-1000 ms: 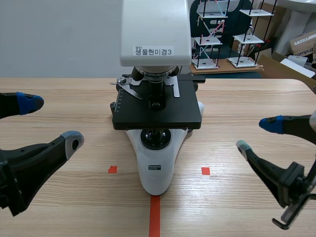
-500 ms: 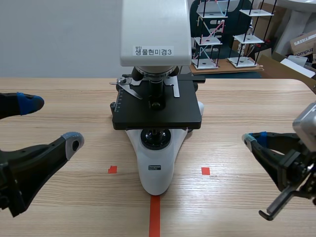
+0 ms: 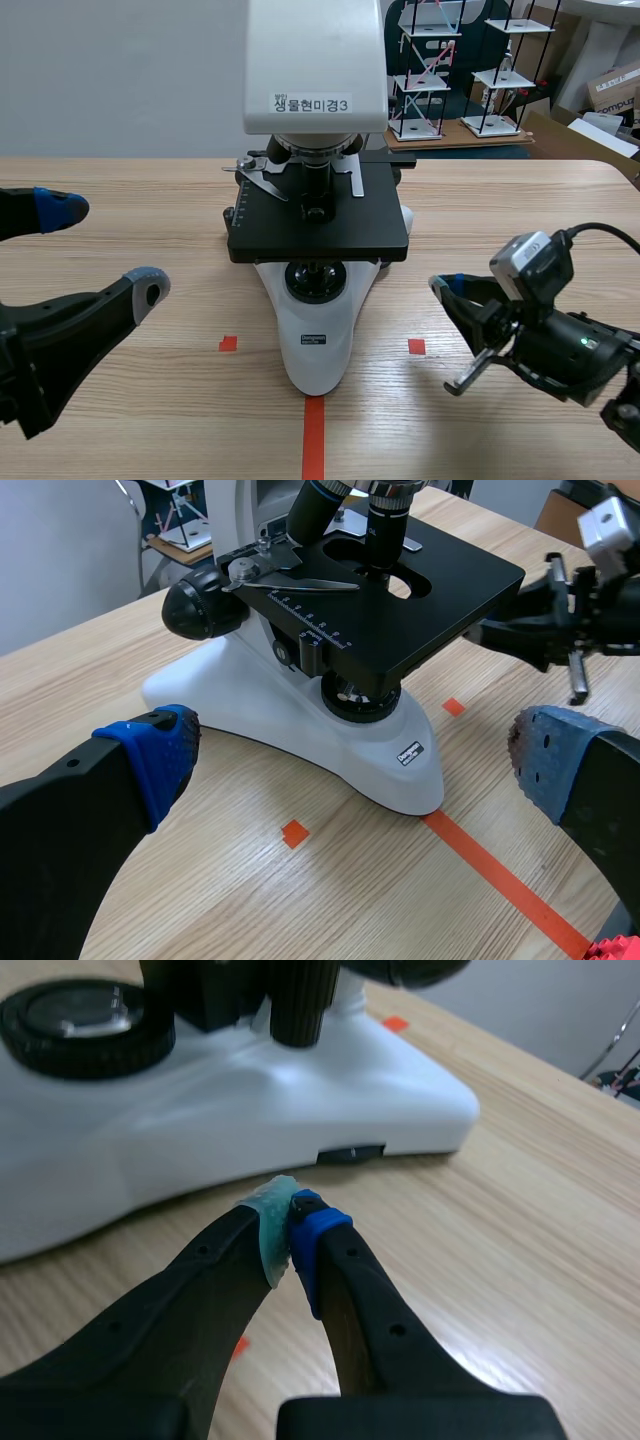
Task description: Point at the stage knob
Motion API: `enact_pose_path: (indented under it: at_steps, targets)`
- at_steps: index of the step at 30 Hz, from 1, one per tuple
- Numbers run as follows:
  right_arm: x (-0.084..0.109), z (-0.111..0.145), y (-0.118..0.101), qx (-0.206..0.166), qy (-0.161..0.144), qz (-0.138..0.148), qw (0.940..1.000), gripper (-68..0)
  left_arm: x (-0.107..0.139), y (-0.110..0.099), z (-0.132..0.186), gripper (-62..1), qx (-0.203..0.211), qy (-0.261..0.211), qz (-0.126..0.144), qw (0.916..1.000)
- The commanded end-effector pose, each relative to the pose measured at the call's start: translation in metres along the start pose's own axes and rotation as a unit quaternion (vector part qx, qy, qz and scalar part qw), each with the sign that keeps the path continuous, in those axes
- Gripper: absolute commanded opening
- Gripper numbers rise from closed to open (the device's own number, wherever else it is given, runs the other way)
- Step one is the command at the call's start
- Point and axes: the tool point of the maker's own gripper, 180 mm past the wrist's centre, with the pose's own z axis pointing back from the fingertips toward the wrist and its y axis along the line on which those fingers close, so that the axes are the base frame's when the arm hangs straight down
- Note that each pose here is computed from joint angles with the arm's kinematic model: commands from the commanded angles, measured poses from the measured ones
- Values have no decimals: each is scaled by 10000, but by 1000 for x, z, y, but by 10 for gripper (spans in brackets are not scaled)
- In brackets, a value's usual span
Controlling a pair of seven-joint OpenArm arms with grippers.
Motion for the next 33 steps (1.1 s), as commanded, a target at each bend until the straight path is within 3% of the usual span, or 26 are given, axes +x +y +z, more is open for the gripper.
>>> enact_pose_path:
  at_steps: [1, 7, 10, 33]
  targets:
    - [26, -11, -7, -26, -485, 77, 9988, -676, 7, -3, 0, 14, -7, -148, 40, 9999]
    - [50, -37, -3, 45, -890, 197, 9958, -676, 7, -3, 0, 14, -7, -146, 40, 9999]
    - [53, -41, -2, -8, -933, 255, 9953, -676, 7, -3, 0, 14, -6, -149, 41, 9999]
    - [47, -39, 0, 0, -817, 224, 9964, -676, 7, -3, 0, 14, -7, -146, 40, 9999]
